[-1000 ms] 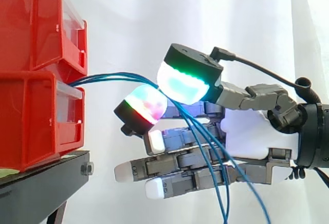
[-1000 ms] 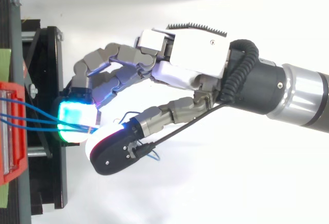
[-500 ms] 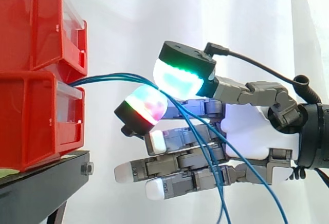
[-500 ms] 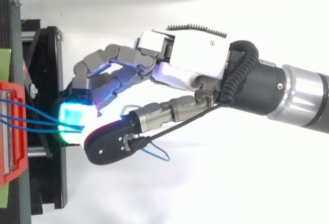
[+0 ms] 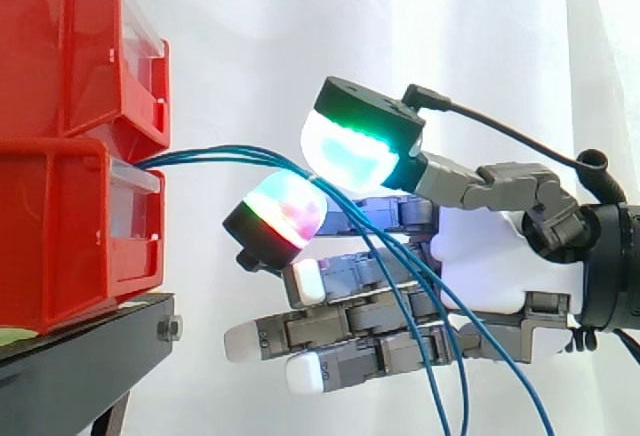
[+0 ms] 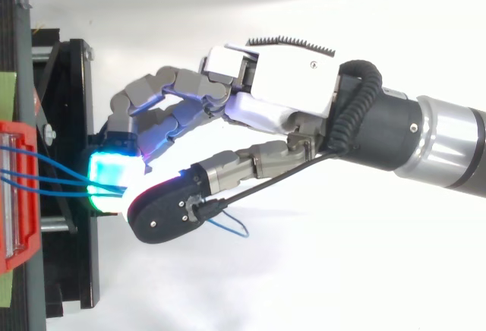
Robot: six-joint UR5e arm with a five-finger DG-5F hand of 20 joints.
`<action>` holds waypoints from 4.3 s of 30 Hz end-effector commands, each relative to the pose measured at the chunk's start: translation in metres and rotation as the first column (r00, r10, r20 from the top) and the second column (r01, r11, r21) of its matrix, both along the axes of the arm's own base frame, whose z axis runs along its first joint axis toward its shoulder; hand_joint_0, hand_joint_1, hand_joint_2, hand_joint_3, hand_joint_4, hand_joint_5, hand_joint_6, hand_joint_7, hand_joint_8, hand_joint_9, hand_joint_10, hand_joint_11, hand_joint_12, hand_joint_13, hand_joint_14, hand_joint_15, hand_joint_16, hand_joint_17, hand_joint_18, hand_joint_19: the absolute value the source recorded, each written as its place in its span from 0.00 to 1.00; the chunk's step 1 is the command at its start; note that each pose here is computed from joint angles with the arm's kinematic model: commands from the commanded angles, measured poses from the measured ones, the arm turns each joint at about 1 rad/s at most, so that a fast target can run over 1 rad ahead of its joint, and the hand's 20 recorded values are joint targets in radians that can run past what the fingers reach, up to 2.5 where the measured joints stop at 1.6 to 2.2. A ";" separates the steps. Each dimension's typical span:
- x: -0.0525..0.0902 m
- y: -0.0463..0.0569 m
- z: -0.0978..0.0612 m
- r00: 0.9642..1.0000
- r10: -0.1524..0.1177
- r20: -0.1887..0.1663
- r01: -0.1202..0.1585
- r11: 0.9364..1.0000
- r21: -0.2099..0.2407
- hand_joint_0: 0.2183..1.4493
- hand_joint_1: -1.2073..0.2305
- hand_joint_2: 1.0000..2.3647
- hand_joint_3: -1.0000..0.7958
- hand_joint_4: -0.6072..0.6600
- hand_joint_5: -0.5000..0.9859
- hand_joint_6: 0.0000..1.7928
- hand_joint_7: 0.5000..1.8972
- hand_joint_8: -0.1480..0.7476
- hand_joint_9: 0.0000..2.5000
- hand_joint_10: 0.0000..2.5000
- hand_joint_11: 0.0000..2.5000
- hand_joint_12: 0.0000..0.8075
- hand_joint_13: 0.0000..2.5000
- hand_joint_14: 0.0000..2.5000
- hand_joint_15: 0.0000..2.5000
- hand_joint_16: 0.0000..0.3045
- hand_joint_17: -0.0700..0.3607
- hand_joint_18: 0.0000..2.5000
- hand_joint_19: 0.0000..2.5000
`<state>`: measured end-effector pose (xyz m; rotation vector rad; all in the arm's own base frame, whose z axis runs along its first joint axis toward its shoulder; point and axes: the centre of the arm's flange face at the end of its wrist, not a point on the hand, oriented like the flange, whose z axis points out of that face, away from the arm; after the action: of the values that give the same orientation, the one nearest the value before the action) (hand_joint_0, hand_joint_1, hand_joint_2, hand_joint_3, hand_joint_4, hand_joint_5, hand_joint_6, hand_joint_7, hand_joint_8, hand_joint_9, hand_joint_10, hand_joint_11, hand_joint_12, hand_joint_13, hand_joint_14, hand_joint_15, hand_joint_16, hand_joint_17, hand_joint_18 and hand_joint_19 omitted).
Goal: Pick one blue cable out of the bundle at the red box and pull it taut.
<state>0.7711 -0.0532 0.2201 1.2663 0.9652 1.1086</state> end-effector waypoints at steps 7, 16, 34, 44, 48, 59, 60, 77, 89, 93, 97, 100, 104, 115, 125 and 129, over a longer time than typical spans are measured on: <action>0.000 0.001 0.000 1.000 -0.001 0.002 0.001 1.000 0.001 0.27 0.35 0.00 0.28 0.58 0.22 0.47 0.36 0.52 0.36 0.01 0.38 0.40 0.21 0.00 0.12 0.14 0.39 0.25 0.17; 0.001 0.002 0.001 1.000 -0.001 0.004 0.001 1.000 0.001 0.17 0.27 0.00 0.28 0.60 0.23 0.48 0.34 0.56 0.37 0.00 0.39 0.45 0.22 0.00 0.11 0.17 0.44 0.27 0.15; 0.000 0.001 0.000 1.000 -0.001 0.004 0.001 1.000 0.001 0.35 0.26 0.01 0.46 0.46 0.24 0.51 0.47 0.50 0.39 0.01 0.40 0.40 0.22 0.00 0.12 0.14 0.39 0.26 0.17; 0.000 0.001 0.000 1.000 -0.001 0.001 0.001 1.000 0.000 0.24 0.42 0.25 0.46 0.40 0.26 0.47 0.47 0.54 0.41 0.01 0.31 0.49 0.21 0.00 0.10 0.20 0.47 0.28 0.15; 0.000 0.001 0.000 1.000 -0.001 0.004 0.001 1.000 0.001 0.33 0.28 0.01 0.54 0.46 0.23 0.48 0.45 0.51 0.38 0.01 0.37 0.44 0.20 0.00 0.11 0.17 0.43 0.25 0.15; 0.000 0.001 0.000 1.000 -0.001 0.004 0.001 1.000 0.001 0.40 0.19 0.00 0.28 0.52 0.22 0.50 0.39 0.47 0.35 0.01 0.39 0.38 0.19 0.00 0.11 0.14 0.38 0.24 0.15; 0.000 0.001 0.000 1.000 -0.001 0.004 0.001 1.000 0.001 0.37 0.21 0.00 0.28 0.52 0.22 0.50 0.40 0.47 0.36 0.01 0.40 0.38 0.19 0.00 0.11 0.14 0.38 0.24 0.16; 0.000 0.001 0.000 1.000 -0.001 0.003 0.001 1.000 -0.002 0.33 0.35 0.01 0.37 0.53 0.24 0.49 0.46 0.50 0.39 0.01 0.40 0.39 0.21 0.00 0.12 0.14 0.38 0.25 0.17; 0.000 0.001 0.000 1.000 -0.001 0.003 0.001 1.000 -0.002 0.50 0.21 0.01 0.33 0.40 0.22 0.51 0.62 0.48 0.38 0.01 0.42 0.38 0.21 0.00 0.12 0.14 0.38 0.23 0.17; 0.001 0.002 0.000 1.000 -0.001 0.005 0.001 1.000 -0.002 0.53 0.24 0.00 0.28 0.37 0.21 0.52 0.55 0.45 0.38 0.01 0.41 0.37 0.21 0.00 0.12 0.14 0.38 0.22 0.16; 0.000 0.001 0.000 1.000 -0.001 0.003 0.001 1.000 -0.002 0.52 0.23 0.00 0.28 0.38 0.21 0.52 0.52 0.44 0.37 0.01 0.41 0.36 0.21 0.00 0.12 0.13 0.38 0.23 0.16; 0.000 0.001 0.000 1.000 -0.001 0.003 0.001 1.000 -0.002 0.51 0.23 0.00 0.28 0.40 0.21 0.52 0.50 0.44 0.37 0.01 0.41 0.36 0.21 0.00 0.11 0.13 0.38 0.23 0.15; 0.000 0.003 0.000 1.000 0.001 0.000 -0.001 1.000 -0.001 0.49 0.22 0.00 0.28 0.44 0.21 0.52 0.47 0.44 0.37 0.01 0.41 0.36 0.21 0.00 0.11 0.13 0.38 0.24 0.14; 0.000 0.001 0.000 1.000 -0.001 0.004 0.001 1.000 0.001 0.55 0.22 0.00 0.28 0.44 0.19 0.52 0.44 0.37 0.35 0.01 0.40 0.36 0.19 0.00 0.11 0.13 0.37 0.19 0.16; 0.000 0.001 0.000 1.000 -0.001 0.002 0.001 1.000 0.001 0.52 0.18 0.00 0.28 0.48 0.17 0.52 0.36 0.36 0.29 0.01 0.39 0.36 0.14 0.00 0.08 0.13 0.38 0.19 0.12; 0.000 0.001 0.000 1.000 -0.001 0.004 0.001 1.000 0.001 0.52 0.17 0.00 0.28 0.48 0.17 0.52 0.35 0.36 0.29 0.01 0.39 0.37 0.14 0.00 0.08 0.13 0.38 0.19 0.11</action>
<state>0.7715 -0.0516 0.2205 1.2649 0.9617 1.1103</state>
